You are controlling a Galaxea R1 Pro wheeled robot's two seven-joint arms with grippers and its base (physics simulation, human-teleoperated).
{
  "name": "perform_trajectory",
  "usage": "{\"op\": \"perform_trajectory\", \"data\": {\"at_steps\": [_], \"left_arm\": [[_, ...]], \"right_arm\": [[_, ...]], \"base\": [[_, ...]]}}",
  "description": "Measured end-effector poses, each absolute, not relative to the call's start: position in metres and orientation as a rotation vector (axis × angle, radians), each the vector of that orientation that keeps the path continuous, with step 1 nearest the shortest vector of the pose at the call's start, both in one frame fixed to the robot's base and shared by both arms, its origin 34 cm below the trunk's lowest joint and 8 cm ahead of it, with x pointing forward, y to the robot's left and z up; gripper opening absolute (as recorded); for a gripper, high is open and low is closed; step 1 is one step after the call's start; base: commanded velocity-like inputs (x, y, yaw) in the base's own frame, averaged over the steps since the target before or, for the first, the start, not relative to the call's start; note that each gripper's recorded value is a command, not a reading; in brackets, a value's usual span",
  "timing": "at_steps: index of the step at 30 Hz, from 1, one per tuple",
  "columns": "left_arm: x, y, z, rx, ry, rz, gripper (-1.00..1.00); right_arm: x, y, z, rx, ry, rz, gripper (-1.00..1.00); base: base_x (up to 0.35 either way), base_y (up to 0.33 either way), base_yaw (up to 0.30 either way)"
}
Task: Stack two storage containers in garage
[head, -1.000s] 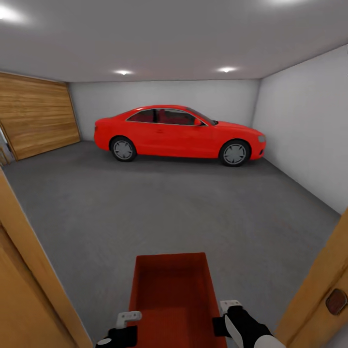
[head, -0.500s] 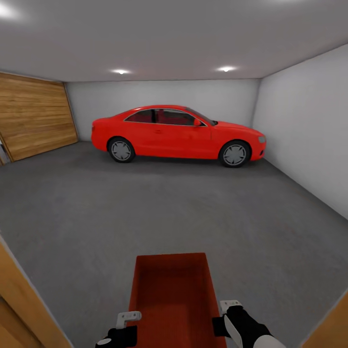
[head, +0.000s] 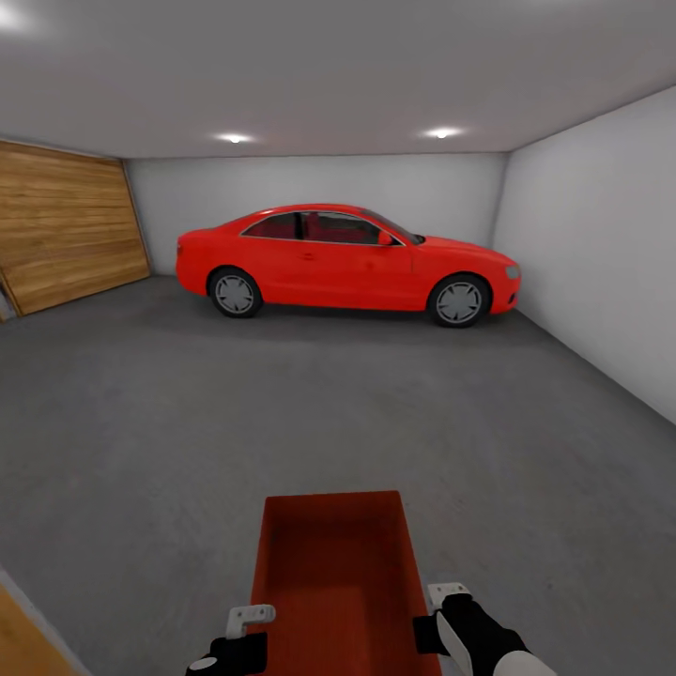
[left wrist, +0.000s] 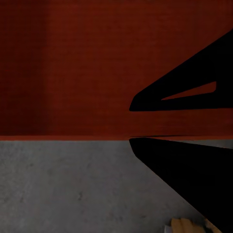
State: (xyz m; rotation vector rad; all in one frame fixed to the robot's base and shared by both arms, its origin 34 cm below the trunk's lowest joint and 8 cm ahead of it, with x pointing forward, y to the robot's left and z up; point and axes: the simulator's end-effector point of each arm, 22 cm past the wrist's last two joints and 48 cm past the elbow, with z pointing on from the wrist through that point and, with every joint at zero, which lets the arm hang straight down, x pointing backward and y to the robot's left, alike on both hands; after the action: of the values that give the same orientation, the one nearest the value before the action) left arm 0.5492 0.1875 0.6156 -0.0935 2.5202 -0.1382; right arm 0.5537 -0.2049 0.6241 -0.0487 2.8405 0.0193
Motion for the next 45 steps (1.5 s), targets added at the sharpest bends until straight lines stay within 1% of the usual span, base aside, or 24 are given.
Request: {"op": "perform_trajectory", "data": {"at_steps": [26,45], "left_arm": [[0.5492,0.1872,0.6157,-0.093,2.52,-0.138,-1.0],[0.5492,0.1872,0.6157,-0.092,2.521,-0.138,-1.0]], "right_arm": [[0.5537,-0.2052,0.6241,-0.048,2.841,0.02,-1.0],[0.5535,-0.2052,0.624,-0.047,2.841,0.02,-1.0]], "base": [[0.259,0.007,0.0],[0.307,0.0,0.0]]}}
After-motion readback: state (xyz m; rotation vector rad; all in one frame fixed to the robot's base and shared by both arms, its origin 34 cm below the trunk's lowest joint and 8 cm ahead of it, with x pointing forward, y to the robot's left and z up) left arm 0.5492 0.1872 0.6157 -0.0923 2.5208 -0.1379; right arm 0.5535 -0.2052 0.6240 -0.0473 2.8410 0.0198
